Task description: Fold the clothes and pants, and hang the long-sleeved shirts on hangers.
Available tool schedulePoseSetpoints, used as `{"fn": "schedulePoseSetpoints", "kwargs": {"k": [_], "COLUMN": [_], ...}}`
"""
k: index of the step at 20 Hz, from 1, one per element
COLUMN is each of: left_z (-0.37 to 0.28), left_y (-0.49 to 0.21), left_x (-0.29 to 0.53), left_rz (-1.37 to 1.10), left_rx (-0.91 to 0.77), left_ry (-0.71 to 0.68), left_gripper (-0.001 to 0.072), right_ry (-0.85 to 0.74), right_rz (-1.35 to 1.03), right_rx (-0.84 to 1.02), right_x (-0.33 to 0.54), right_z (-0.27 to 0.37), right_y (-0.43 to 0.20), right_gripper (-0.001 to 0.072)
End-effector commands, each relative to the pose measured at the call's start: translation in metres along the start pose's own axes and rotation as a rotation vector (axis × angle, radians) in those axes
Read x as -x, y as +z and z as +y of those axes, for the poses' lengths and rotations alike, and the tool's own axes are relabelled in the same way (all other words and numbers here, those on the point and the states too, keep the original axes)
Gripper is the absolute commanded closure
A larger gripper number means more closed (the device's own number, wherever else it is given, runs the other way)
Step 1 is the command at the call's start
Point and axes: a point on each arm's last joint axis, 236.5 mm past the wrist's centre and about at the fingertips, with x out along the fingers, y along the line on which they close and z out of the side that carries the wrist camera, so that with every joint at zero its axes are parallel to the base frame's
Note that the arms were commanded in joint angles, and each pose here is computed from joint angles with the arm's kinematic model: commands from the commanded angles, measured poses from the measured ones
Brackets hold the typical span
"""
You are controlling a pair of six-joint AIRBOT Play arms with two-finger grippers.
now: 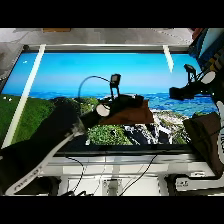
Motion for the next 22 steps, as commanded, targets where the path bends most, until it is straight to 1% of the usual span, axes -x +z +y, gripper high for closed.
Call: {"fn": "schedulePoseSetpoints", "kwargs": {"k": [1, 2, 3, 4, 6, 7, 9, 11, 15, 18, 19, 21, 22], "left_z": [0.014, 0.02, 0.025, 0.029, 0.034, 0.034, 0.032, 0.031, 0.032, 0.032, 0.033, 0.037, 0.04], "left_y": [0.056, 0.069, 0.077, 0.08, 0.079, 0.076, 0.072, 0.071, 0.071, 0.071, 0.07, 0.062, 0.056], "left_x": [0.028, 0.036, 0.041, 0.044, 0.046, 0.046, 0.045, 0.045, 0.045, 0.045, 0.045, 0.045, 0.045], "left_rz": [-0.081, -0.098, -0.105, -0.103, -0.078, -0.063, -0.046, -0.045, -0.045, -0.045, -0.042, -0.008, 0.018], "left_rx": [-0.101, -0.101, -0.098, -0.095, -0.089, -0.088, -0.088, -0.088, -0.088, -0.089, -0.105, -0.226, -0.292], "left_ry": [0.002, 0.005, 0.006, 0.003, -0.014, -0.026, -0.042, -0.042, -0.042, -0.041, -0.037, -0.018, -0.013], "left_gripper": [0.0005, 0.0005, 0.0006, 0.0005, 0.0006, 0.0006, 0.0006, 0.0006, 0.0006, 0.0006, 0.0006, 0.0007, 0.0007], "right_ry": [0.357, 0.421, 0.433, 0.413, 0.364, 0.358, 0.377, 0.408, 0.452, 0.454, 0.445, 0.431, 0.424], "right_rz": [0.045, 0.023, 0.002, 0.001, 0.02, 0.041, 0.091, 0.145, 0.179, 0.186, 0.181, 0.166, 0.157], "right_rx": [0.095, 0.025, -0.039, -0.117, -0.218, -0.26, -0.31, -0.305, -0.179, -0.103, -0.082, -0.048, -0.033], "right_x": [-0.027, -0.036, -0.05, -0.064, -0.089, -0.101, -0.118, -0.132, -0.139, -0.142, -0.146, -0.153, -0.156], "right_z": [0.044, 0.05, 0.049, 0.044, 0.036, 0.037, 0.048, 0.068, 0.111, 0.137, 0.144, 0.157, 0.163], "right_y": [-0.033, -0.032, -0.031, -0.032, -0.038, -0.041, -0.048, -0.059, -0.064, -0.064, -0.064, -0.064, -0.062], "right_gripper": [0.0698, 0.0644, 0.035, 0.0094, 0.003, 0.0017, 0.0017, 0.0017, 0.0021, 0.003, 0.0086, 0.0319, 0.0467]}}
